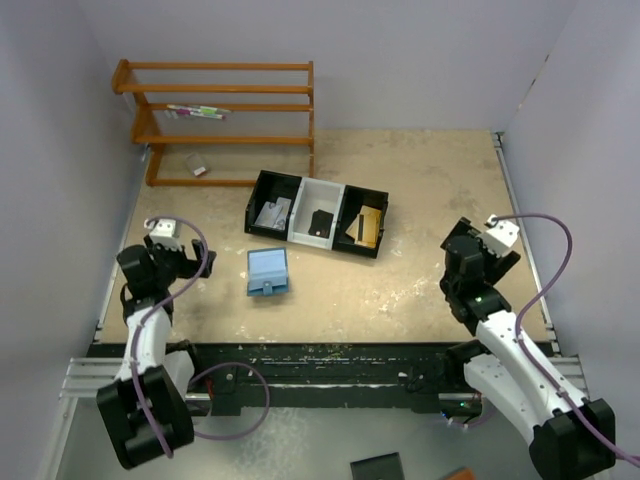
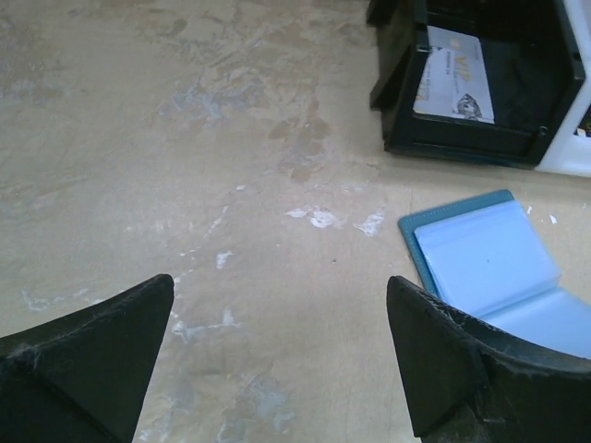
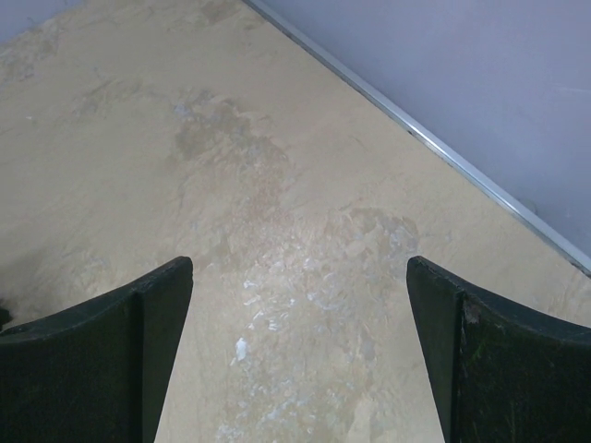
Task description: Take the credit cards out of the card holder
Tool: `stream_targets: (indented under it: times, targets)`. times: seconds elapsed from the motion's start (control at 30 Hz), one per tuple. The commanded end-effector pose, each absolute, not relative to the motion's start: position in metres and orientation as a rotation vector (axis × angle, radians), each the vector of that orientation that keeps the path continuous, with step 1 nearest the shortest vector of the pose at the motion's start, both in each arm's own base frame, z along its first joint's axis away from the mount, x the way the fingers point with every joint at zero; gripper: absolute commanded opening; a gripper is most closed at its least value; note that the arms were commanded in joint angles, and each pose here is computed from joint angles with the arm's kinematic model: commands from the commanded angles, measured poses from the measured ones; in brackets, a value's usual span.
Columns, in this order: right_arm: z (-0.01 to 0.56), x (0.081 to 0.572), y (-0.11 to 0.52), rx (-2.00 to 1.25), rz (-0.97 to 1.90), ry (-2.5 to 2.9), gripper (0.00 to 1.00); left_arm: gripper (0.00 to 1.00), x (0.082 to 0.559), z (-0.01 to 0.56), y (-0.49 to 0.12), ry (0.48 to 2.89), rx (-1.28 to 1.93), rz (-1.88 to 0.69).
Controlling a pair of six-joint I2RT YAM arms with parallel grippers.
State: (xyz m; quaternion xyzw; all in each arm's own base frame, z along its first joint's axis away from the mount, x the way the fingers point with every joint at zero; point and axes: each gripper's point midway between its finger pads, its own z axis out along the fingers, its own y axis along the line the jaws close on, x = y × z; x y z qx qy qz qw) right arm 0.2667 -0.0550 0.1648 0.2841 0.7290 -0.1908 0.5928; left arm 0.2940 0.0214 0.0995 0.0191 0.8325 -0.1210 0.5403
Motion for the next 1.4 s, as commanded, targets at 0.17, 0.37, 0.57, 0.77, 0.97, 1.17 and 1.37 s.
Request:
stream_targets:
  times: [0.17,0.37,0.57,0.77,0.97,1.17,1.37]
  targets:
    - [0.165,0.240,-0.084,0.957,-0.625,1.599,1.00,0.99,0.270,0.119,0.001,1.718,0.189,-0.223]
    - [0.157,0.262,-0.071,0.813,-0.587,1.678,1.00,0.99,0.263,0.120,-0.002,1.675,0.196,-0.180]
    - [0.171,0.259,-0.059,0.614,-0.424,1.630,1.00,0.99,0.267,0.114,-0.003,1.701,0.173,-0.127]
    - [0.159,0.273,-0.008,0.197,-0.192,1.639,1.00,0.99,0.266,0.114,-0.005,1.696,0.183,-0.128]
    - [0.157,0.264,-0.029,0.280,-0.279,1.572,1.00,0.99,0.269,0.109,0.002,1.715,0.122,-0.085]
    - [0.149,0.273,-0.013,0.216,-0.215,1.604,1.00,0.99,0.265,0.113,0.020,1.696,-0.009,-0.001]
    - [0.166,0.257,-0.003,0.094,-0.149,1.493,1.00,0.99,0.257,0.115,0.024,1.666,-0.048,0.022]
